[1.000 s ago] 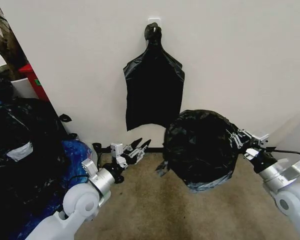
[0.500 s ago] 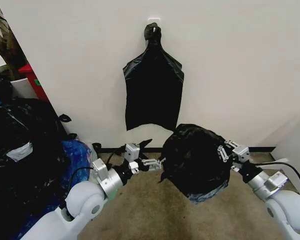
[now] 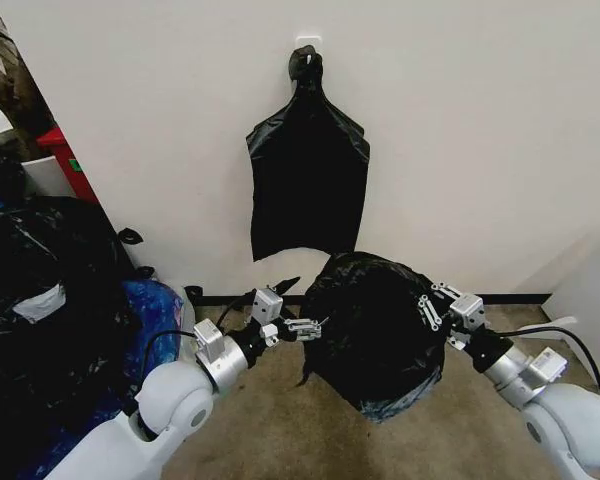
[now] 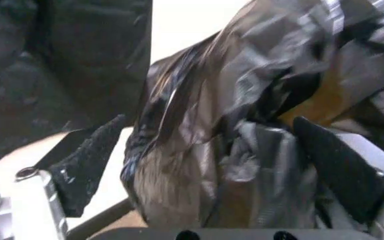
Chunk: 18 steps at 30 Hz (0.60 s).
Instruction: Place the garbage bag over the trash bin.
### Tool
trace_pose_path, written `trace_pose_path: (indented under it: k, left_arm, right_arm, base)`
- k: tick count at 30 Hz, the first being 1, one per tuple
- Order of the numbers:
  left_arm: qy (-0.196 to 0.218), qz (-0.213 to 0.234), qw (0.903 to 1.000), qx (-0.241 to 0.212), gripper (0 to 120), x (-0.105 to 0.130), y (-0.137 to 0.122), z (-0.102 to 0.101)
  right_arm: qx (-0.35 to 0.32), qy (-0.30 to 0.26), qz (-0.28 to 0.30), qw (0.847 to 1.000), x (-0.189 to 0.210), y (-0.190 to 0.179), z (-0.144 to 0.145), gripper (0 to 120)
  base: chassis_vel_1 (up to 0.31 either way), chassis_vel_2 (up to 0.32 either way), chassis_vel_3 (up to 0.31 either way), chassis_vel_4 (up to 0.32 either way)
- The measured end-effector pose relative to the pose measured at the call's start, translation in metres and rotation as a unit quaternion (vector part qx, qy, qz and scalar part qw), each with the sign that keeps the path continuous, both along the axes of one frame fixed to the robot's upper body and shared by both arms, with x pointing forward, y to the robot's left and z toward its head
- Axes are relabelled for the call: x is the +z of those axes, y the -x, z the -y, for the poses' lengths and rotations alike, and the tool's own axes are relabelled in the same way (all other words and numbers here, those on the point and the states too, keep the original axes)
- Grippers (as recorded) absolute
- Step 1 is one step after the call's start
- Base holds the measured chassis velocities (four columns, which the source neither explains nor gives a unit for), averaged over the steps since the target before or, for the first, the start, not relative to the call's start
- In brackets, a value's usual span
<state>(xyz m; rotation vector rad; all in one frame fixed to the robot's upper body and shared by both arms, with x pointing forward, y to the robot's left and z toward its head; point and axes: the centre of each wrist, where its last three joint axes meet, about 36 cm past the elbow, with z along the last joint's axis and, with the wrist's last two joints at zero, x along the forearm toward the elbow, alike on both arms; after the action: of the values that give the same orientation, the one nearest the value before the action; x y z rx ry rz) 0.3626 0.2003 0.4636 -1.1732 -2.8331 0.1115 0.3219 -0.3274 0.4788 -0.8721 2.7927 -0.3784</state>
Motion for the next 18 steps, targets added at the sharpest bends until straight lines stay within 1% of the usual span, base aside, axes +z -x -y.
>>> trace_pose_path:
  k: [1,3,6,7,11,12,13,17,18]
  left_arm:
    - [-0.001,-0.003,1.0,0.003,96,-0.001,0.001,0.001]
    - [-0.003,-0.011,0.9999,0.007,85,-0.003,0.004,0.004]
    - [-0.007,-0.012,0.9999,0.003,73,-0.004,0.006,0.005]
    - [-0.007,-0.012,0.9999,0.003,73,-0.004,0.006,0.005]
    - [-0.009,-0.015,0.9998,-0.008,55,-0.005,0.008,0.006]
    - [-0.009,-0.015,0.9998,-0.009,52,-0.006,0.008,0.006]
    - [-0.009,-0.015,0.9998,-0.009,52,-0.006,0.008,0.006]
    - [-0.008,-0.018,0.9997,-0.015,33,-0.007,0.01,0.008]
    - [-0.008,-0.018,0.9997,-0.015,32,-0.007,0.01,0.008]
  right_arm:
    - [0.001,0.0,0.0,1.0,0.001,0.0,-0.001,4]
    - [0.005,0.0,0.006,1.0,0.005,0.002,-0.004,4]
    - [0.009,0.001,0.011,1.0,0.009,0.004,-0.007,4]
    - [0.009,0.001,0.011,1.0,0.009,0.004,-0.007,4]
    - [0.017,0.003,0.018,1.0,0.013,0.007,-0.014,4]
    - [0.018,0.004,0.019,1.0,0.014,0.007,-0.015,4]
    - [0.018,0.004,0.019,1.0,0.014,0.007,-0.015,4]
    - [0.019,0.007,0.022,1.0,0.015,0.009,-0.017,4]
    - [0.019,0.007,0.022,1.0,0.015,0.009,-0.017,4]
  base:
    - [0.0,0.0,0.0,0.0]
    - [0.0,0.0,0.0,0.0]
    - [0.0,0.0,0.0,0.0]
    - [0.0,0.0,0.0,0.0]
    - [0.0,0.0,0.0,0.0]
    - [0.0,0.0,0.0,0.0]
    - [0.0,0.0,0.0,0.0]
    - [0.0,0.0,0.0,0.0]
    - [0.0,0.0,0.0,0.0]
